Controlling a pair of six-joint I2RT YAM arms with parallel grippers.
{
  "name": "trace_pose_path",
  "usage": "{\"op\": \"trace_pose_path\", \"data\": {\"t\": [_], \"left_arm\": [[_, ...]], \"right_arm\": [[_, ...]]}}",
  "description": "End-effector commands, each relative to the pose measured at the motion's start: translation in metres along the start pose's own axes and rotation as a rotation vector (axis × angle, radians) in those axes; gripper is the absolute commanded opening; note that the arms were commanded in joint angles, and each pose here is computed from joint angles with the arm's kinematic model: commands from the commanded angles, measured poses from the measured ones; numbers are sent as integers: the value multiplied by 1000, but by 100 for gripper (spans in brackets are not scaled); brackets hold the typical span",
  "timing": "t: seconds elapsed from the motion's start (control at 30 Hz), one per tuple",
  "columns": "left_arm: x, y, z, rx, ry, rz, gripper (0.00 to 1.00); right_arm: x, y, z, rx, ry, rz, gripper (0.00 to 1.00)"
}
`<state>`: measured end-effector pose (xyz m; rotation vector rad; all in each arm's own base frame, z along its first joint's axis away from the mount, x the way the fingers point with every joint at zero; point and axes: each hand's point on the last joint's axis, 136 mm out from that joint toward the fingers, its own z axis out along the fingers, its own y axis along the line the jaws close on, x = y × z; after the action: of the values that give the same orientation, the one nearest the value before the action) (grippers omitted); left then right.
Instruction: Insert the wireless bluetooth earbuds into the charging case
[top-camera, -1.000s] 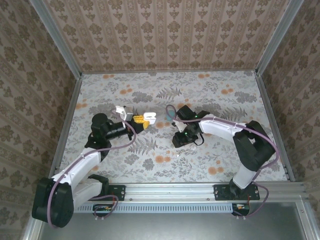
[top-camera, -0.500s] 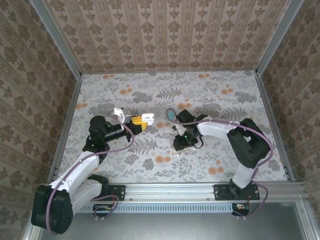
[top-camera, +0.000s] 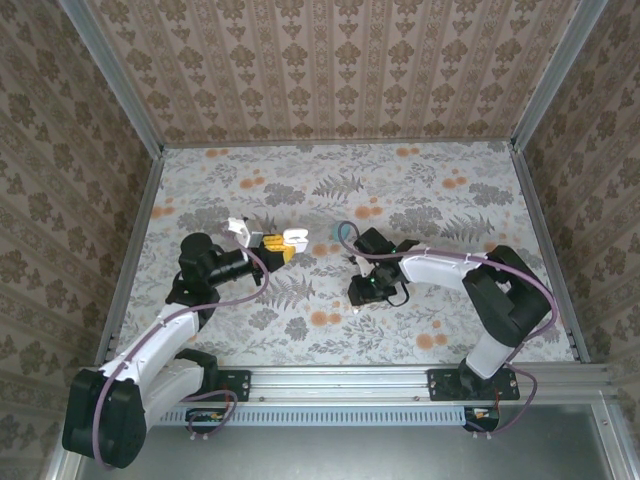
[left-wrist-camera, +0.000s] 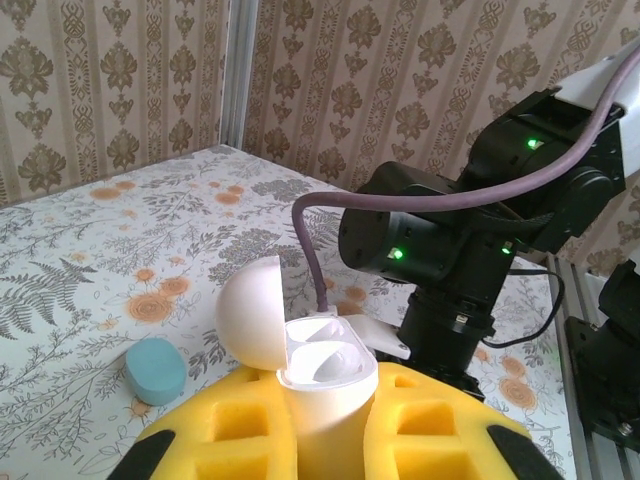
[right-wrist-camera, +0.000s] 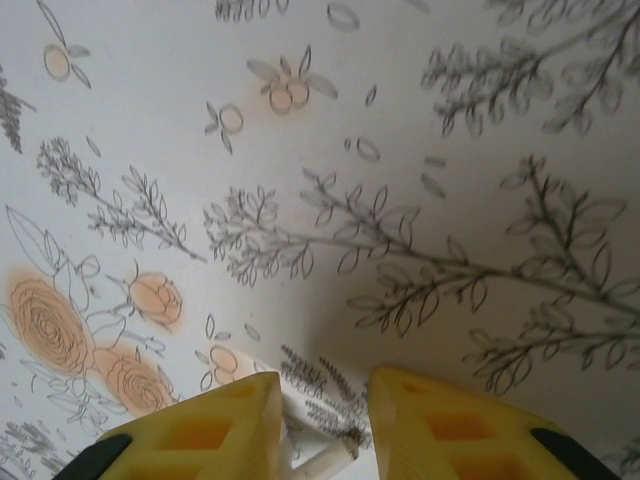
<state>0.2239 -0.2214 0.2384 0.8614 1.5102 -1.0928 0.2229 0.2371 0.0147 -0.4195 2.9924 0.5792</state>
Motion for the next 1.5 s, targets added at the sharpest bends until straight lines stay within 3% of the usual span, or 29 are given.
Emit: {"op": "trace_pose_path", "data": {"t": [0.0,0.63,0.77,1.0,1.47], "left_arm": [[-6,-3,-4,2,-25,25,0],[-8,-6,-6,-1,-30,37,0],[-8,-6,-6,-4,-29,37,0],[-7,-5,-6,-11,-23,34,0],[-8,-3,-6,-18,-14,38,0]], "right_arm": [[65,-14,2,57,219,110,29],[73,-8,-24,62,205,160,29],[72,-8,-35,68,187,110,38],[61,-2,-51,105,166,-3,45],[64,16,-19,243,269,-187,49]]}}
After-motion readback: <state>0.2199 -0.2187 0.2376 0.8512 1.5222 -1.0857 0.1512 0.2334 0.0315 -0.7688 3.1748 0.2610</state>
